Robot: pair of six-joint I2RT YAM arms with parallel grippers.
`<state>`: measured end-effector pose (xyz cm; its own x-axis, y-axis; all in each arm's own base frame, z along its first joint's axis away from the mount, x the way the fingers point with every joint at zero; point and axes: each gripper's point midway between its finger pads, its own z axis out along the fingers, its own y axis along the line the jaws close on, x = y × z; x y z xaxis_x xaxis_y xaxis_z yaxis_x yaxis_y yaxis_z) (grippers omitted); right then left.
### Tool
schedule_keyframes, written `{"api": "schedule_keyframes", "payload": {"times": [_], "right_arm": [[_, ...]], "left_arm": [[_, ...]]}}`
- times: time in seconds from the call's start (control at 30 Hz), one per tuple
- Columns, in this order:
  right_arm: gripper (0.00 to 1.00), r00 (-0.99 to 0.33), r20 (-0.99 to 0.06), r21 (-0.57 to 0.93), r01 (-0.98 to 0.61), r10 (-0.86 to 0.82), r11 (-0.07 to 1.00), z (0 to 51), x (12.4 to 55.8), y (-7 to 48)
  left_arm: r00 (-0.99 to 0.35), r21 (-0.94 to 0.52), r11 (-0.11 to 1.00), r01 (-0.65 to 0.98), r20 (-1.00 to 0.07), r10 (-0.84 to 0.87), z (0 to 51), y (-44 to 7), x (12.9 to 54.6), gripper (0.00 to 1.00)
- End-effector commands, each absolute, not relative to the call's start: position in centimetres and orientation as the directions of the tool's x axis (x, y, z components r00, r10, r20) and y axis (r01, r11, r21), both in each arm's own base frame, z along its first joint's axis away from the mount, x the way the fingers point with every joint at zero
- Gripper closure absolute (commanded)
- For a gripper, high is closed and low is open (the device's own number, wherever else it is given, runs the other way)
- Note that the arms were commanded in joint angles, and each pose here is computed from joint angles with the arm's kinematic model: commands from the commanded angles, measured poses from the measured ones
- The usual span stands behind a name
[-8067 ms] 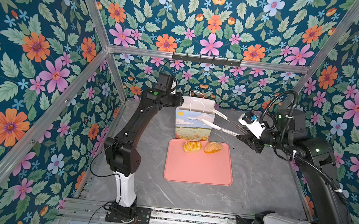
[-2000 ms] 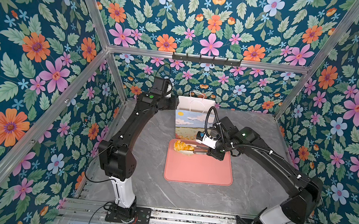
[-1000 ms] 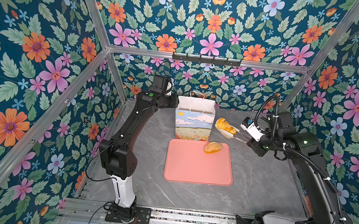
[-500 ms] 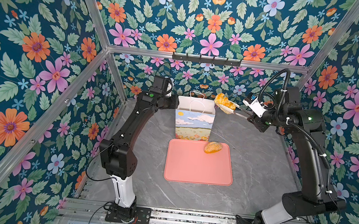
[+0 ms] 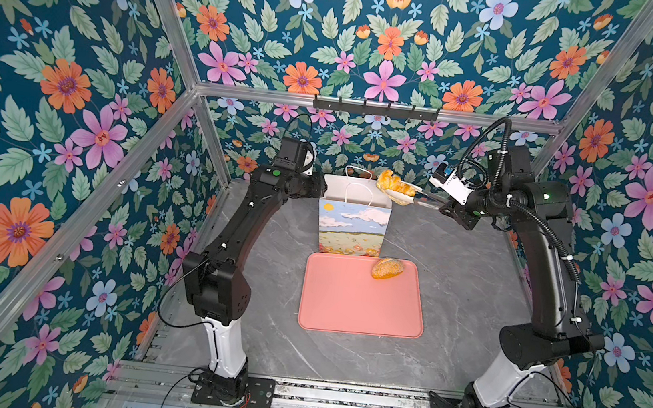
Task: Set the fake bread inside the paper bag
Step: 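Lift the twisted bun in the tongs up toward the paper bag, then move the twisted bun in the tongs over the bag opening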
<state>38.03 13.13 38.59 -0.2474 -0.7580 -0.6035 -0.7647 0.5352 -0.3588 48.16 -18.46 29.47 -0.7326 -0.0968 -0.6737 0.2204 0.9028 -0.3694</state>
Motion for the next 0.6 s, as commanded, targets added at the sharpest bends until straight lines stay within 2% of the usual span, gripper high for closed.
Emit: {"api": "schedule_keyframes", "payload": {"times": [0.0, 0.57], "right_arm": [[0.69, -0.19, -0.619, -0.36, -0.793, -0.762, 0.491, 39.0, 37.8, 14.1], [0.7, -0.103, -0.552, -0.41, -0.83, -0.827, 0.378, 37.5, 39.2, 17.1]], "left_arm": [[-0.731, -0.39, 0.893, 0.224, -0.673, -0.111, 29.8, -18.8, 48.3, 0.56], [-0.734, -0.392, 0.893, 0.222, -0.67, -0.111, 29.7, -18.8, 48.3, 0.56]]}}
